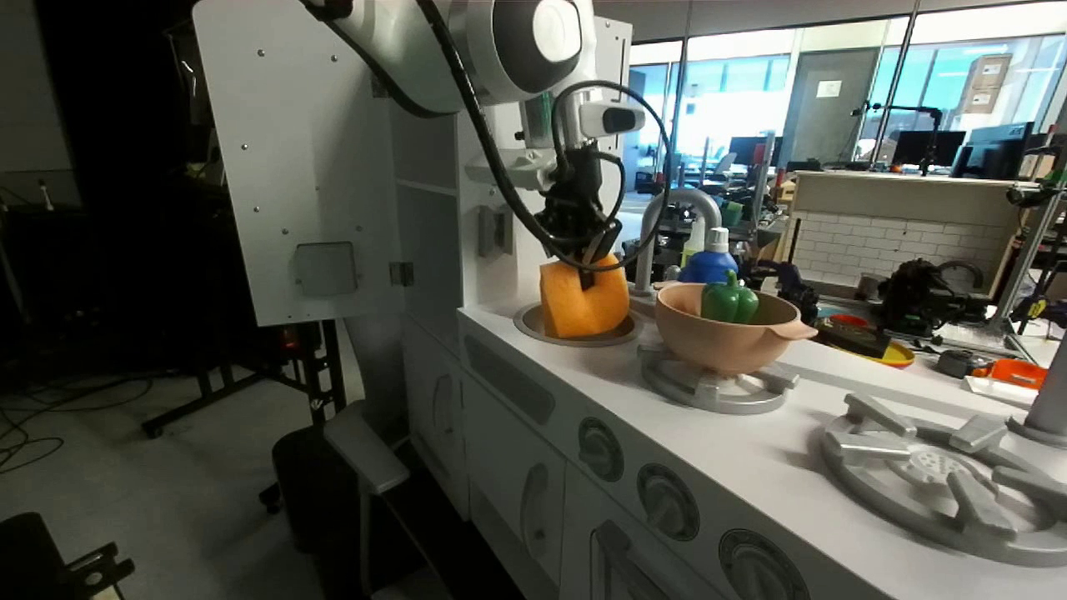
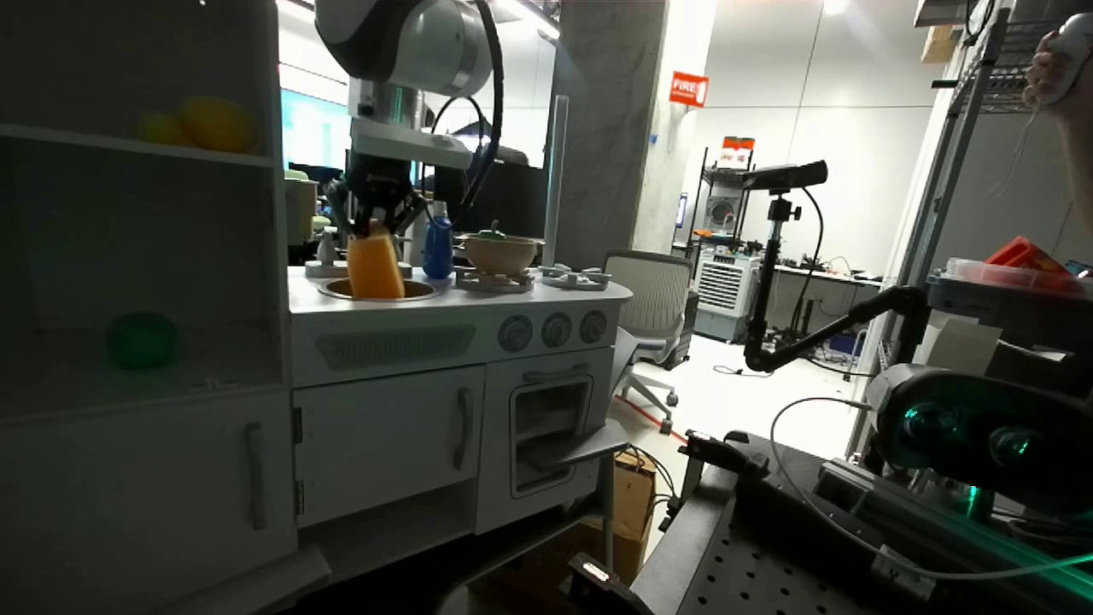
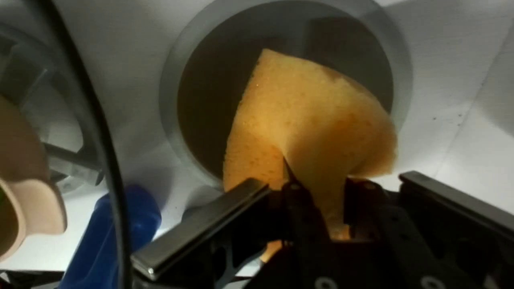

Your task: Open the top cabinet on the left, place the green pear and yellow sponge on the bottom shelf of the open cabinet

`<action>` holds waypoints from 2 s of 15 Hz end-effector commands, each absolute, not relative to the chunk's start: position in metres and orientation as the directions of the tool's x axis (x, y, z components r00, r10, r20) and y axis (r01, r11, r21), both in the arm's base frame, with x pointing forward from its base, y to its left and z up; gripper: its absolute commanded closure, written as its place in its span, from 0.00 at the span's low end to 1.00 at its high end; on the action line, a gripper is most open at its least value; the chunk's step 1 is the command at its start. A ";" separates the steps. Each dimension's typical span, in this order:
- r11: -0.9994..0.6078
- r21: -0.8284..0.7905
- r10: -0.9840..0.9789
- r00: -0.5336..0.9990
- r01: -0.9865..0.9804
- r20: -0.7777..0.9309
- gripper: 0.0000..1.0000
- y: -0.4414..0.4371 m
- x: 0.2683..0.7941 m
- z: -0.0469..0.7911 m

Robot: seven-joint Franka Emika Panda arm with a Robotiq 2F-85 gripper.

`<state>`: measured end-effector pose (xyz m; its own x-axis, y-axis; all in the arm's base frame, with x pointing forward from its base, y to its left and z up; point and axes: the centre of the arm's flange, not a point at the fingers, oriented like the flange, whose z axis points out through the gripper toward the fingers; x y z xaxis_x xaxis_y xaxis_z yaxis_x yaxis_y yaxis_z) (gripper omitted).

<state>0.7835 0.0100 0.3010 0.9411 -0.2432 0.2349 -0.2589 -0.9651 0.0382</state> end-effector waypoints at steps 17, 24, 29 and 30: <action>-0.912 0.103 0.409 0.903 0.398 0.128 0.97 0.119 0.588 0.363; -0.904 0.215 0.425 0.830 0.369 0.362 0.97 0.219 0.576 0.318; -0.935 0.258 0.350 0.747 0.243 0.565 0.97 0.259 0.593 0.293; -0.939 0.265 0.338 0.728 0.218 0.597 0.97 0.264 0.599 0.290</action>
